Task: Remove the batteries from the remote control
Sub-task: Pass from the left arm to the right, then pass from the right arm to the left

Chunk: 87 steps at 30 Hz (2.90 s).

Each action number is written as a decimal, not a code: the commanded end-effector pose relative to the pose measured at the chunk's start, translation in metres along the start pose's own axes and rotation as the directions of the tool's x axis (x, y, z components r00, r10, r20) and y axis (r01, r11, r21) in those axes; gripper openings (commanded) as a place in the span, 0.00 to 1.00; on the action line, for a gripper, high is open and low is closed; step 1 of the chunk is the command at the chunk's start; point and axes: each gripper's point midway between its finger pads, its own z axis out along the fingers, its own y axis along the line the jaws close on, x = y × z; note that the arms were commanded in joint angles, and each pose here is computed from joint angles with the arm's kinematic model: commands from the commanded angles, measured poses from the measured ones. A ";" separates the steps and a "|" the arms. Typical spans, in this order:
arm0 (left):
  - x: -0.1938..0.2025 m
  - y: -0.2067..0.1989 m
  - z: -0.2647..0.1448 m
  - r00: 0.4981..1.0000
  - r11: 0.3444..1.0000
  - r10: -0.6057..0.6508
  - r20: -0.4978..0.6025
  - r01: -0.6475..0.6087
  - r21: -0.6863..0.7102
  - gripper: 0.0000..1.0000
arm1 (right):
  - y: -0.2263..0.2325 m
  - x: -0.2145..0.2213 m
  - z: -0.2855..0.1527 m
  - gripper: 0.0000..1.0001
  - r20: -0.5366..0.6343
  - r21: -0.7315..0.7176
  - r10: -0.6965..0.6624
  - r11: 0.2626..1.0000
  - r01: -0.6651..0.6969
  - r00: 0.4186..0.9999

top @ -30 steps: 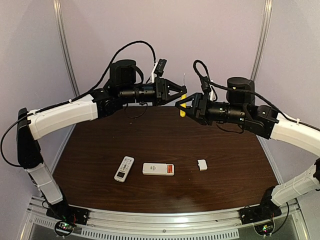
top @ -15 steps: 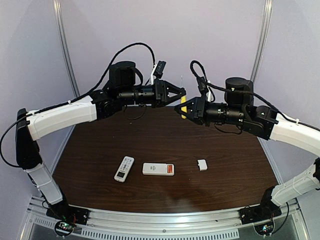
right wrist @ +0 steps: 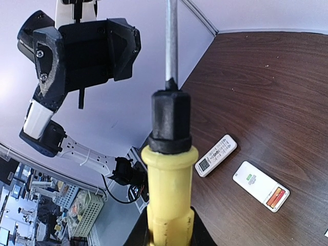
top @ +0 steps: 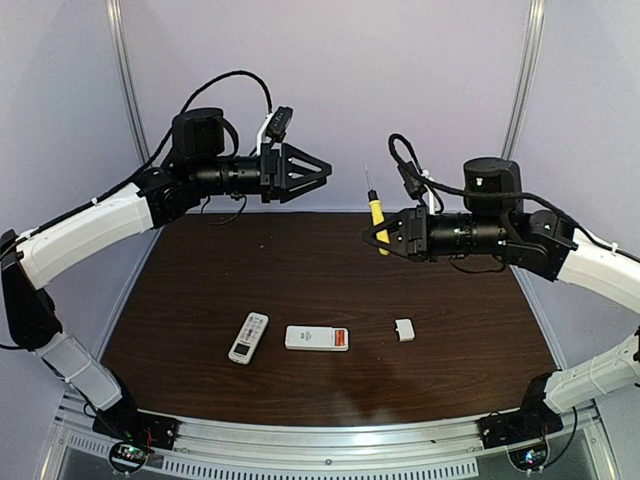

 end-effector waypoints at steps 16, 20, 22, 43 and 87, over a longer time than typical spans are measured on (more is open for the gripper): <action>0.037 0.000 0.025 0.972 0.986 -0.075 -0.222 0.105 0.130 0.42 | 0.022 0.035 0.015 0.00 -0.201 -0.166 -0.038 0.986 0.004 0.979; 0.044 0.002 0.027 0.964 0.982 -0.088 -0.252 0.126 0.137 0.37 | 0.024 0.039 0.016 0.00 -0.220 -0.181 -0.041 0.984 0.001 0.975; 0.046 0.001 0.028 0.961 0.981 -0.090 -0.263 0.132 0.145 0.34 | 0.024 0.041 0.017 0.00 -0.235 -0.182 -0.045 0.983 0.002 0.971; 0.046 0.000 0.023 0.960 0.986 -0.090 -0.264 0.122 0.109 0.00 | 0.009 0.033 0.020 0.11 -0.192 -0.089 -0.062 0.995 0.045 0.979; -0.052 0.012 -0.017 0.839 0.867 -0.497 0.220 0.494 0.072 0.00 | 0.033 -0.058 -0.042 1.00 0.404 0.140 -0.381 0.924 0.355 0.831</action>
